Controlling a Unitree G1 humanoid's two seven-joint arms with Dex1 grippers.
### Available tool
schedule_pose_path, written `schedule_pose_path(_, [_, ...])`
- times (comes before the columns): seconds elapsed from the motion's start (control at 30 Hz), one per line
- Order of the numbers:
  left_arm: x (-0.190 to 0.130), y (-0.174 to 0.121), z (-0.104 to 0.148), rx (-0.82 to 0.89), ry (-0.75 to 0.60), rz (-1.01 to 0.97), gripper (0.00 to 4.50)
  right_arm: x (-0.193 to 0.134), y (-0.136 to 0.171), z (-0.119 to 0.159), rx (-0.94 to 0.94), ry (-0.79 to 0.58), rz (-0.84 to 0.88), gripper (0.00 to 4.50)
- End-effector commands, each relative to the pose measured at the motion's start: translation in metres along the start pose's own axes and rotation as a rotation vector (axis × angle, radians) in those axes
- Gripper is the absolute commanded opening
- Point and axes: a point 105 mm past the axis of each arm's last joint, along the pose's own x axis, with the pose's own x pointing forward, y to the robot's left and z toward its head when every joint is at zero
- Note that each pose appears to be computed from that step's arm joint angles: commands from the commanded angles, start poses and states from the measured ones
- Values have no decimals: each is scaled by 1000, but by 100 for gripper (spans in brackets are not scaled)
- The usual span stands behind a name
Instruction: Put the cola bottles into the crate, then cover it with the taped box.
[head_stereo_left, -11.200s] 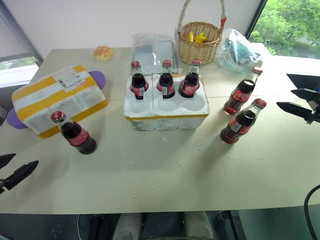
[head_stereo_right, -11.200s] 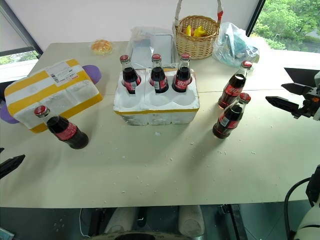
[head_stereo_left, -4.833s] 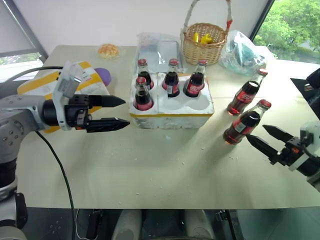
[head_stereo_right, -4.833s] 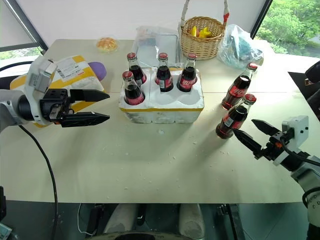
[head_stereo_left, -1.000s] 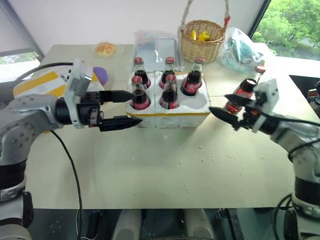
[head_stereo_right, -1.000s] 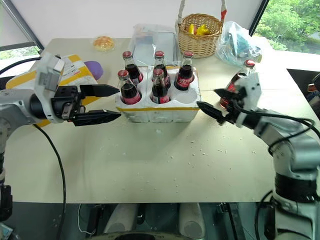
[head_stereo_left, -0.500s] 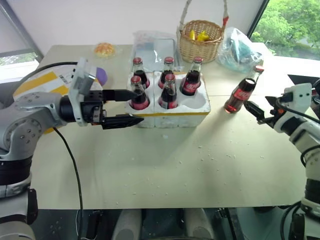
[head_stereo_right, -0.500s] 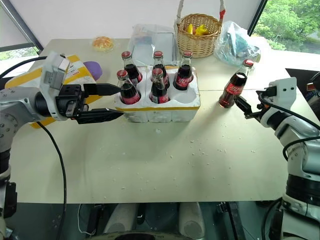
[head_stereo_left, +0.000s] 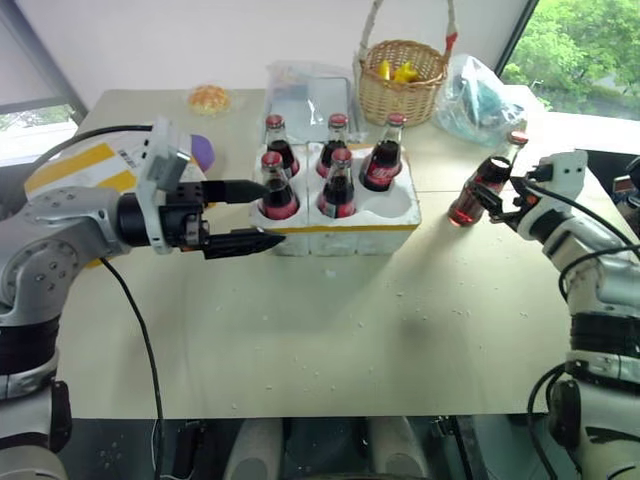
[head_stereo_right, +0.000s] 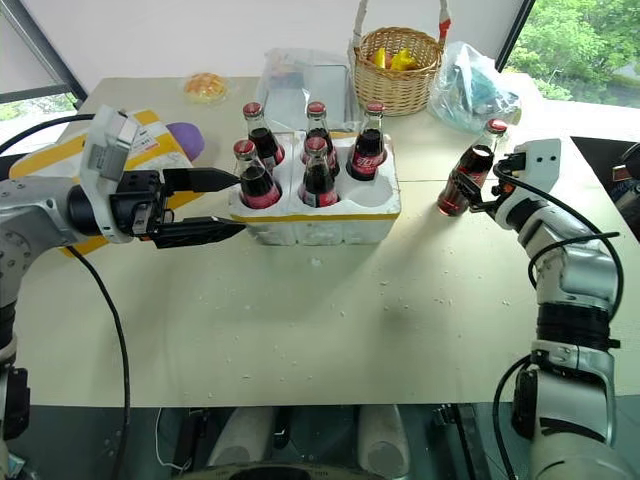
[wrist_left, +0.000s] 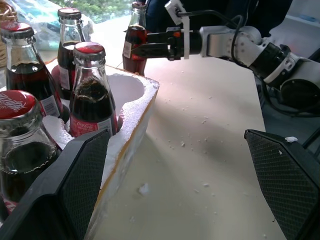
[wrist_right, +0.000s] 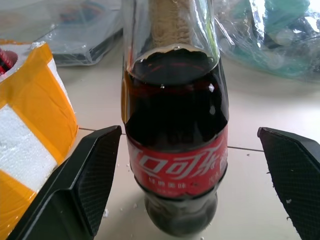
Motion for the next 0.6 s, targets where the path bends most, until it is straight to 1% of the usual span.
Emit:
schedule_pose_path(0.03, [-7, -3, 13, 52, -15, 23, 450, 10, 3, 12, -13, -50, 10, 445])
schedule_pose_path(0.13, [-8, -4, 13, 54, -13, 27, 450, 16, 4, 13, -8, -58, 15, 445])
schedule_pose_path(0.17, [-8, -4, 14, 55, -13, 27, 450, 17, 5, 13, -8, -64, 17, 395])
schedule_pose_path(0.2, [-8, -4, 14, 55, -13, 27, 450, 18, 6, 14, -7, -73, 24, 366])
schedule_pose_path(0.23, [-8, -5, 15, 56, -14, 27, 450, 18, 7, 15, -5, -80, 31, 316])
schedule_pose_path(0.27, [-8, -5, 15, 56, -13, 26, 450, 18, 8, 17, -7, -87, 40, 280])
schedule_pose_path(0.37, [-8, -6, 15, 56, -13, 23, 450, 16, 8, 22, -16, -101, 49, 278])
schedule_pose_path(0.47, [-8, -6, 15, 56, -13, 21, 450, 12, 7, 34, -41, -132, 55, 278])
schedule_pose_path(0.53, [-7, -6, 15, 55, -15, 20, 450, 9, 9, 54, -60, -180, 76, 278])
schedule_pose_path(0.6, [-7, -6, 14, 54, -17, 18, 450, 2, 20, 86, -79, -260, 150, 278])
